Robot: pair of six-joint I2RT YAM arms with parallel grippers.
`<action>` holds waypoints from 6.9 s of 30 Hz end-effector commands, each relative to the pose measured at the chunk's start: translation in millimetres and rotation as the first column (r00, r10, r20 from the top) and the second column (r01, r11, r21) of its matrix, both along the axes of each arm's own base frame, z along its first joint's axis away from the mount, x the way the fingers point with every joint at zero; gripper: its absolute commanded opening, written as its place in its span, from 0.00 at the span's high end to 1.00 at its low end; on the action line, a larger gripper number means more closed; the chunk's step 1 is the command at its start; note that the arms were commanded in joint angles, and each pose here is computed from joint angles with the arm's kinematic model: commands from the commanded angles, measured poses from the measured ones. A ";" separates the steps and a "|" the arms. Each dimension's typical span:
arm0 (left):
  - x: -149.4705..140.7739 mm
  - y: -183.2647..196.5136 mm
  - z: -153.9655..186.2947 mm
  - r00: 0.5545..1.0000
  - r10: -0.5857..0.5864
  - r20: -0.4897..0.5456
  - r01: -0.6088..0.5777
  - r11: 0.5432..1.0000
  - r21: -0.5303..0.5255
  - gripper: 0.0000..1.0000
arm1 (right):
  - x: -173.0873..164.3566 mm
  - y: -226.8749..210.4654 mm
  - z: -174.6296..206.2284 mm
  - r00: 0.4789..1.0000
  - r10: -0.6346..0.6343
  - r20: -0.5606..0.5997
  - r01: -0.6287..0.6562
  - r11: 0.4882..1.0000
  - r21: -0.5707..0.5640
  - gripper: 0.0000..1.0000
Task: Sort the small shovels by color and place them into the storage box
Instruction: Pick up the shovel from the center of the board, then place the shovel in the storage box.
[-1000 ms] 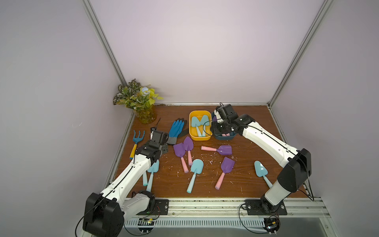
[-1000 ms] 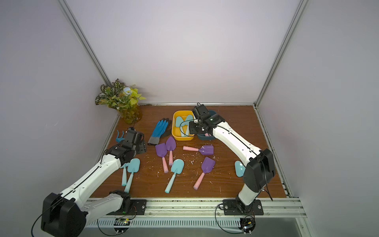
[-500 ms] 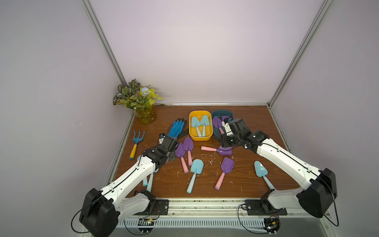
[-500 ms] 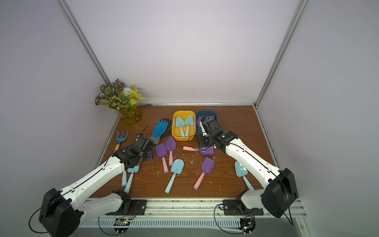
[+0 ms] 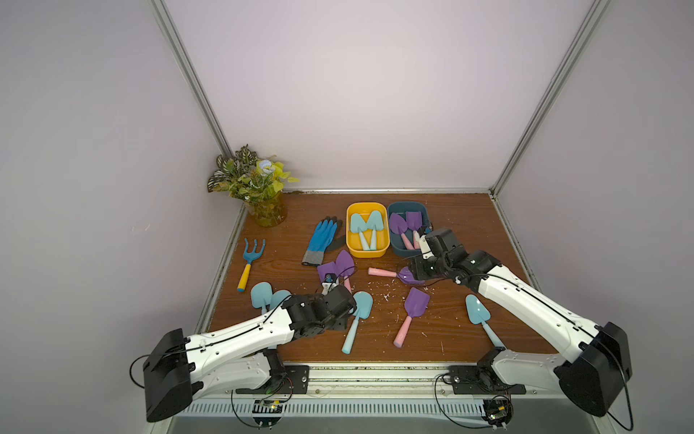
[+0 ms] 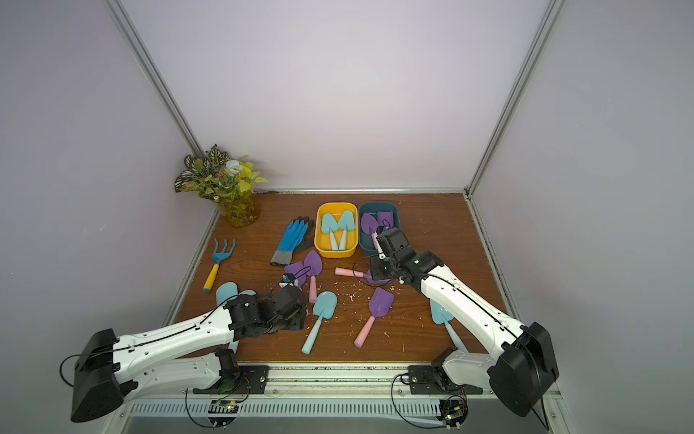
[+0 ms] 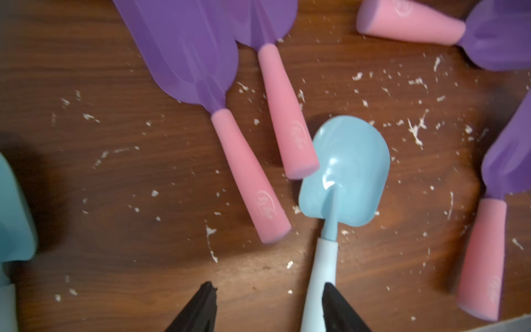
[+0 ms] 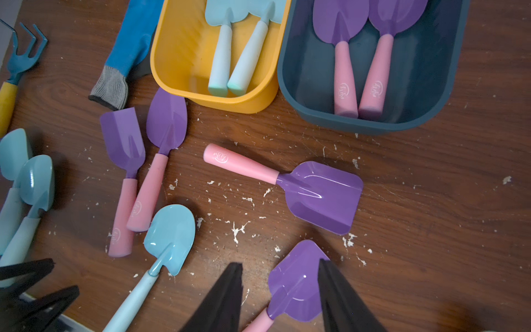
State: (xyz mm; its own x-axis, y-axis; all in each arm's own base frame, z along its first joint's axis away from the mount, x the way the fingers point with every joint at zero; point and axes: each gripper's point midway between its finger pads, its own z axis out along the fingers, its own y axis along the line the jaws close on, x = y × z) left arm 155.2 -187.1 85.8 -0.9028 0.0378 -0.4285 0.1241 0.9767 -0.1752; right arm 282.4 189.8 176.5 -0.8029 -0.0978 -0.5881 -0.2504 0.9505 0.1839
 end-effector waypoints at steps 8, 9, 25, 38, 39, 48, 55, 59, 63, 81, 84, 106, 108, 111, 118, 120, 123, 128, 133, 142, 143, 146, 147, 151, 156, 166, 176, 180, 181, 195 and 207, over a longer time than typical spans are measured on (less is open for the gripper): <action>-30.1 -8.4 -31.4 0.991 -0.094 -0.094 0.106 0.986 0.126 0.38 | -9.3 -20.6 12.5 0.992 -0.120 0.023 0.119 0.992 0.042 0.51; -30.8 -10.5 -32.8 0.990 -0.100 -0.099 0.113 0.985 0.133 0.38 | -9.2 -21.0 12.5 0.992 -0.122 0.026 0.120 0.992 0.042 0.51; -39.9 -29.0 -57.3 0.976 -0.151 -0.157 0.187 0.950 0.249 0.37 | -4.9 -21.7 6.1 0.994 -0.110 0.023 0.110 0.994 -0.001 0.51; -46.5 -76.1 -17.7 0.991 -0.059 -0.122 0.066 0.996 0.058 0.40 | -2.1 -28.3 16.4 0.992 -0.109 0.059 0.111 0.993 -0.036 0.51; -46.1 -79.4 -18.1 0.991 -0.046 -0.126 0.053 0.997 0.056 0.40 | -1.9 -28.0 16.9 0.992 -0.106 0.062 0.109 0.993 -0.038 0.51; -45.5 -86.3 -31.6 0.987 0.029 -0.157 -0.016 0.996 0.082 0.37 | -2.2 -33.8 21.1 0.991 -0.110 0.082 0.114 0.992 -0.045 0.51; -47.5 -84.6 -44.8 0.983 0.055 -0.176 -0.035 0.993 0.114 0.37 | -3.9 -38.1 14.4 0.991 -0.110 0.078 0.114 0.992 -0.058 0.51; -50.1 -89.7 -54.6 0.980 0.041 -0.197 -0.018 0.993 0.117 0.37 | -4.4 -39.1 12.4 0.991 -0.108 0.077 0.112 0.992 -0.062 0.51; -51.0 -88.7 -59.5 0.978 0.043 -0.204 -0.017 0.991 0.129 0.40 | -4.1 -40.5 13.6 0.991 -0.108 0.082 0.113 0.992 -0.061 0.51; -51.3 -90.8 -63.3 0.978 0.030 -0.207 -0.003 0.991 0.131 0.63 | 1.5 -37.4 10.6 0.993 -0.093 0.073 0.098 0.993 -0.072 0.51; -52.6 -85.8 -65.0 0.977 0.037 -0.209 -0.008 0.991 0.137 0.64 | 3.0 -34.7 8.7 0.994 -0.089 0.067 0.094 0.993 -0.069 0.51; -59.3 -70.9 -52.1 0.976 0.023 -0.215 -0.004 0.996 0.089 0.85 | 12.6 -23.9 12.9 0.994 -0.089 0.066 0.091 0.995 -0.035 0.52; -59.9 -71.6 -43.6 0.977 0.006 -0.213 0.009 0.998 0.069 0.88 | 12.4 -24.0 15.4 0.993 -0.093 0.073 0.095 0.995 -0.024 0.52; -59.2 -68.7 -29.7 0.980 -0.031 -0.197 0.046 0.996 0.072 0.91 | 11.2 -23.7 18.8 0.992 -0.100 0.079 0.101 0.995 -0.003 0.52; -23.9 -66.2 24.8 0.982 -0.154 -0.104 0.162 0.984 0.072 1.00 | 9.8 -25.2 22.6 0.988 -0.114 0.101 0.112 0.993 0.025 0.52; 4.4 -64.6 53.3 0.989 -0.144 -0.021 0.146 0.987 0.068 1.00 | 9.3 -24.0 23.5 0.988 -0.116 0.099 0.113 0.993 0.038 0.52; 51.8 -63.6 87.7 0.990 -0.134 0.043 0.132 0.990 0.049 1.00 | 9.5 -23.0 25.2 0.987 -0.123 0.100 0.118 0.992 0.054 0.52; 135.6 -65.0 117.0 0.987 -0.117 0.109 0.109 0.991 0.081 1.00 | 12.5 -24.2 28.5 0.984 -0.146 0.106 0.140 0.988 0.059 0.52; 210.5 -70.1 118.9 0.988 -0.087 0.127 0.075 0.992 0.099 1.00 | 16.7 -24.6 32.3 0.979 -0.174 0.102 0.168 0.984 0.064 0.52; 290.0 -75.1 76.4 0.996 -0.025 0.089 0.015 0.993 0.116 1.00 | 18.4 -25.9 24.2 0.982 -0.175 0.066 0.175 0.985 0.012 0.52; 295.6 -76.0 70.1 0.996 -0.021 0.082 0.011 0.993 0.117 1.00 | 18.2 -26.2 24.1 0.983 -0.172 0.065 0.172 0.985 0.006 0.52; 305.5 -87.5 55.7 0.998 -0.028 0.057 0.022 0.995 0.094 1.00 | 16.9 -30.3 24.3 0.983 -0.171 0.068 0.173 0.985 -0.021 0.52; 307.7 -90.1 51.6 0.998 -0.026 0.050 0.021 0.996 0.088 1.00 | 16.5 -31.1 24.7 0.983 -0.169 0.069 0.171 0.985 -0.026 0.52; 315.9 -94.9 34.1 0.999 -0.009 0.032 0.006 0.996 0.091 1.00 | 15.4 -33.8 22.8 0.983 -0.168 0.070 0.171 0.984 -0.039 0.52; 318.3 -97.4 17.8 1.000 0.005 0.009 -0.006 0.995 0.097 0.99 | 14.5 -32.2 19.6 0.986 -0.156 0.060 0.158 0.986 -0.042 0.52; 316.9 -97.7 -1.7 0.999 0.015 -0.028 -0.012 0.994 0.105 0.97 | 17.8 -28.4 17.7 0.989 -0.137 0.047 0.139 0.989 -0.055 0.52; 316.1 -98.7 -11.0 0.999 0.011 -0.046 -0.006 0.994 0.108 0.94 | 17.6 -29.7 17.8 0.989 -0.136 0.050 0.139 0.988 -0.061 0.52; 313.7 -96.6 -16.2 0.998 0.012 -0.057 -0.006 0.993 0.118 0.93 | 18.2 -29.9 16.2 0.990 -0.137 0.046 0.139 0.988 -0.064 0.52; 312.8 -96.5 -16.9 0.998 0.012 -0.059 -0.005 0.993 0.120 0.92 | 17.9 -29.7 16.1 0.990 -0.135 0.046 0.138 0.988 -0.065 0.52; 311.2 -94.7 -27.8 0.997 0.017 -0.078 -0.006 0.991 0.132 0.84 | 20.7 -30.1 9.7 0.990 -0.135 0.037 0.138 0.987 -0.081 0.52; 310.6 -95.8 -36.9 0.995 0.016 -0.094 -0.003 0.991 0.134 0.77 | 24.1 -28.6 5.1 0.991 -0.129 0.027 0.131 0.988 -0.086 0.52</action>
